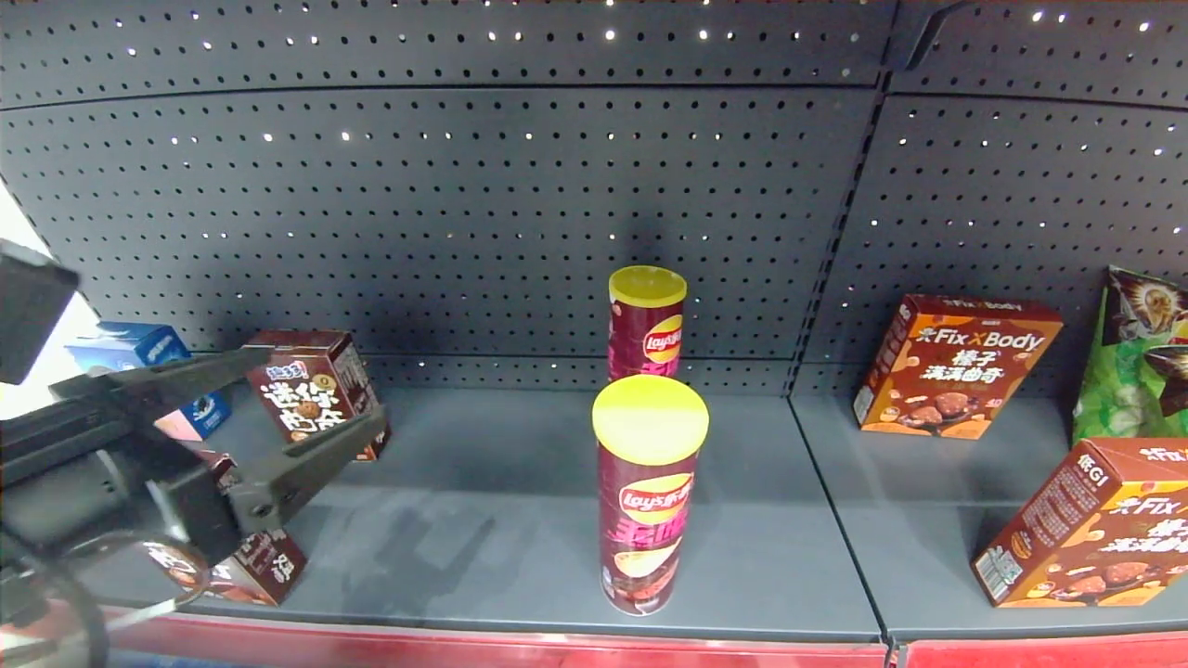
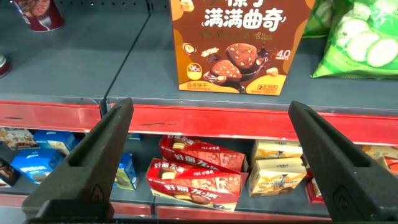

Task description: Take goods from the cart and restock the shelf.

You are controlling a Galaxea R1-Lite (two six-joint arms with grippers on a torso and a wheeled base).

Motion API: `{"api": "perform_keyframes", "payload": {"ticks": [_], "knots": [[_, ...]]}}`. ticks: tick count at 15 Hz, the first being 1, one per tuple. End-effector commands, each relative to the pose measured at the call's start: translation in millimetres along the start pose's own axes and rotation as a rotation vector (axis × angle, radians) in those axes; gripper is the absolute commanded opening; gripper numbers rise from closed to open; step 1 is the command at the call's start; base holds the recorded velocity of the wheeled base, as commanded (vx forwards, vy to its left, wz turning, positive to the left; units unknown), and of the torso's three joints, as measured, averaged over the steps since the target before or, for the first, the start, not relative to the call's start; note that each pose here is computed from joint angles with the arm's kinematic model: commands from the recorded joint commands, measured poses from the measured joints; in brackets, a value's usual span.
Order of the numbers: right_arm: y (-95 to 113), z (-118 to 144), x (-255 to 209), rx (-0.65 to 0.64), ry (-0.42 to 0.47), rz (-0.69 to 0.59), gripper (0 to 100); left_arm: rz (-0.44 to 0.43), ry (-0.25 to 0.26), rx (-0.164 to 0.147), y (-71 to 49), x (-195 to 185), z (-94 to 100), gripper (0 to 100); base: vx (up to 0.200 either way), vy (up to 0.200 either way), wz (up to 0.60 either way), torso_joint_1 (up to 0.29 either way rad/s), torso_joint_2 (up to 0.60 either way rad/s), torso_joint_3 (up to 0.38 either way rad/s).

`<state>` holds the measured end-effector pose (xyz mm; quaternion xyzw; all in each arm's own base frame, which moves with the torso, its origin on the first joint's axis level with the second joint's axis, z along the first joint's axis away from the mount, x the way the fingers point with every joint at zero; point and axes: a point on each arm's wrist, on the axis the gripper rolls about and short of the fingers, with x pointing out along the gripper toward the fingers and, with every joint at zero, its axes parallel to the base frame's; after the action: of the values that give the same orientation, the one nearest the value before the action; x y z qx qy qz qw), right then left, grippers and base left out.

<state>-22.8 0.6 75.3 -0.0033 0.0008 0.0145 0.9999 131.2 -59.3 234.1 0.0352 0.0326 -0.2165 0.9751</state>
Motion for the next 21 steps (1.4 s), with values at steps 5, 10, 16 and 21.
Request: {"api": "perform_keyframes", "payload": {"ticks": [5,10,16,21], "knots": [[0.0,0.0,0.0,0.000,0.000,0.002,100,0.273,-0.211,-0.041,4.6,-114.1,-30.8,100,0.000,0.000,0.00,0.000,0.00,0.000],[0.0,0.1,0.1,-0.001,0.001,0.000,100,0.420,-0.201,-0.052,-9.0,-138.0,-110.9,100,0.000,0.000,0.00,0.000,0.00,0.000],[0.0,0.0,0.0,-0.001,0.000,0.000,100,0.475,-0.065,-0.080,-16.5,-146.0,-159.2,100,0.000,0.000,0.00,0.000,0.00,0.000],[0.0,0.0,0.0,0.000,0.000,0.002,100,0.523,-0.062,-0.070,-18.9,-152.5,-170.4,100,0.000,0.000,0.00,0.000,0.00,0.000]]}}
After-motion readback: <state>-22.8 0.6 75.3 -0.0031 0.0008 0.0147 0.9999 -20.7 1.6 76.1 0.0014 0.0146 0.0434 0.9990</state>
